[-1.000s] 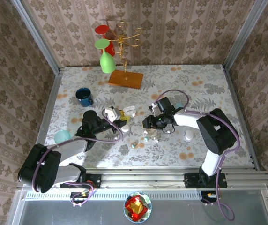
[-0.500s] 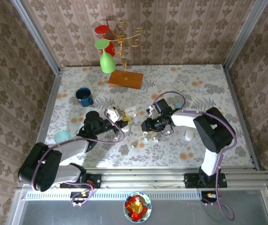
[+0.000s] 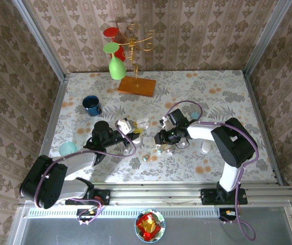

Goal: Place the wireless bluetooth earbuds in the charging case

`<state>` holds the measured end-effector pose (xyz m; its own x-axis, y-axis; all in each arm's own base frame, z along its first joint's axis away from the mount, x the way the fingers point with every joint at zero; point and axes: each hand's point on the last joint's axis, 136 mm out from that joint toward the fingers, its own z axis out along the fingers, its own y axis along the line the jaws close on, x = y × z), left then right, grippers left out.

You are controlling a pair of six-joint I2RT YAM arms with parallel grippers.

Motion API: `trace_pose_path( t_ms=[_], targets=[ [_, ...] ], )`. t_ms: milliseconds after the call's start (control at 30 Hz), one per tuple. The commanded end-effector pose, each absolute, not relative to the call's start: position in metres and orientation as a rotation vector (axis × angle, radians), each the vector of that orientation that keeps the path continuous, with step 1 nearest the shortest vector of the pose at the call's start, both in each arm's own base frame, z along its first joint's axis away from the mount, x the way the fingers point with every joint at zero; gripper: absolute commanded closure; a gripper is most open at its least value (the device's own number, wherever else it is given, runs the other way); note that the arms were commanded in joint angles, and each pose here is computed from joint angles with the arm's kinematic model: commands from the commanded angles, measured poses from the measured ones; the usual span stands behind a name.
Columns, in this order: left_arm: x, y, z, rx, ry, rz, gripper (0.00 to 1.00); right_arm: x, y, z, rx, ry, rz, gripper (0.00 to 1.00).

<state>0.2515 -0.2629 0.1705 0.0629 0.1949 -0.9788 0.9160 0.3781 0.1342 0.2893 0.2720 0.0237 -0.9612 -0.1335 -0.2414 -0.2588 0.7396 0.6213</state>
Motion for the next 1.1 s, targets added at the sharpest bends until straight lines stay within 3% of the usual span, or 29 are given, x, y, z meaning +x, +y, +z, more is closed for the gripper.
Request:
trace_pose_path(
  t_ms=[0, 367, 733, 800, 1067],
  targets=[
    [0.254, -0.268, 0.183, 1.092, 1.379, -0.736, 1.00, 0.270, 0.262, 0.016, -0.327, 2.830, 0.973, 0.62],
    [0.259, -0.270, 0.181, 1.078, 1.389, -0.741, 1.00, 0.268, 0.258, 0.014, -0.326, 2.842, 0.944, 0.62],
    [0.260, -0.268, 0.176, 1.075, 1.404, -0.727, 1.00, 0.275, 0.260, 0.008, -0.305, 2.841, 0.928, 0.75],
    [0.260, -0.268, 0.175, 1.074, 1.406, -0.723, 1.00, 0.281, 0.254, 0.012, -0.280, 2.813, 0.877, 0.79],
    [0.255, -0.270, 0.171, 1.101, 1.411, -0.754, 1.00, 0.308, 0.234, 0.056, -0.239, 2.577, 0.724, 0.80]
  ],
)
